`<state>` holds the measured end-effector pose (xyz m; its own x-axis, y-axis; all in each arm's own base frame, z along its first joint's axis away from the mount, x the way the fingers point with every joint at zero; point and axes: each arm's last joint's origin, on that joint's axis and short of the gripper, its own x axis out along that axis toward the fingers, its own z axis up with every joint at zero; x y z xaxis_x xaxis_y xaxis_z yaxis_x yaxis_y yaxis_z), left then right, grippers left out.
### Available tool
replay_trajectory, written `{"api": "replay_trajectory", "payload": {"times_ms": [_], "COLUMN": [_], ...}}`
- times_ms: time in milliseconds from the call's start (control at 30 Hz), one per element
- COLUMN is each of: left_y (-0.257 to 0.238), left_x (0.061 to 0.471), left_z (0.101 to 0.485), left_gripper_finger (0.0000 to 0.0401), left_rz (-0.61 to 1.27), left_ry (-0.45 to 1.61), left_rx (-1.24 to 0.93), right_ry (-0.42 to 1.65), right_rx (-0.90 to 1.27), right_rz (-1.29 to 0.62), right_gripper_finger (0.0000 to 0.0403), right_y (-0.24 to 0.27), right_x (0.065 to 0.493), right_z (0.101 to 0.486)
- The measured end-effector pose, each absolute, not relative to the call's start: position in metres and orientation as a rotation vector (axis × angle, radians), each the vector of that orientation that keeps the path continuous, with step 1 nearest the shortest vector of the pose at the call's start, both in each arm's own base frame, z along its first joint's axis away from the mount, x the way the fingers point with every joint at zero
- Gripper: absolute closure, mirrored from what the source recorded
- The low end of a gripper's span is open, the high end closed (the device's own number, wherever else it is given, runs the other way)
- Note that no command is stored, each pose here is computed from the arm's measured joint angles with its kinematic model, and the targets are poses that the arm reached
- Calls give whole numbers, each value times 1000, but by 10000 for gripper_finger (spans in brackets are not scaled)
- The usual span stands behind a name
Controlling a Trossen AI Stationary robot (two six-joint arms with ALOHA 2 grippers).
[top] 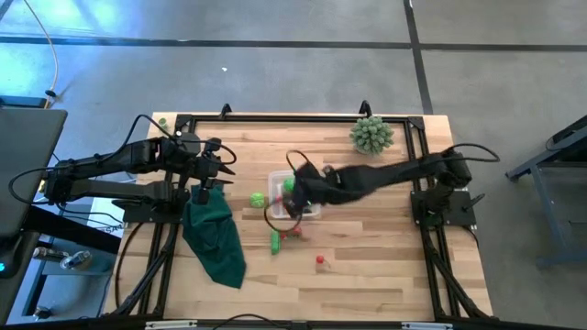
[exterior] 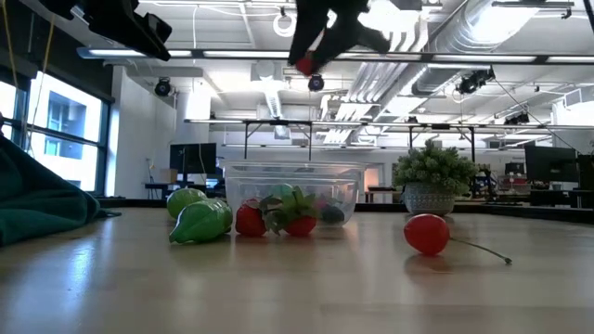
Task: Pick and placing Produce into tupperware
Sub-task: Put the red cherry into the transparent bin
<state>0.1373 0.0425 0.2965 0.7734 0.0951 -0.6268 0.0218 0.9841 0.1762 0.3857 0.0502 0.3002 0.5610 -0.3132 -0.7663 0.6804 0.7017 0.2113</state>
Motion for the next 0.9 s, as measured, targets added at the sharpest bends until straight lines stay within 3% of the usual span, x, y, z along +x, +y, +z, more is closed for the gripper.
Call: {"api": "replay_trajectory", "payload": {"times_ms": [433,900], "left_y": [43,43], "left_x": [137,137], "left_z": [296,296], "left_gripper_finger": [295,295], "left_rz": [40,40], "left_ry": [687,687], "left_rx": [177,177], "right_ry": [1145,1170], "right_rx": [597,580], "right_rz": [-556,-558], "right_gripper_finger": [306,306], "right_y": [-2,-11], "right_x": [424,429], "right_z": [201,186]}}
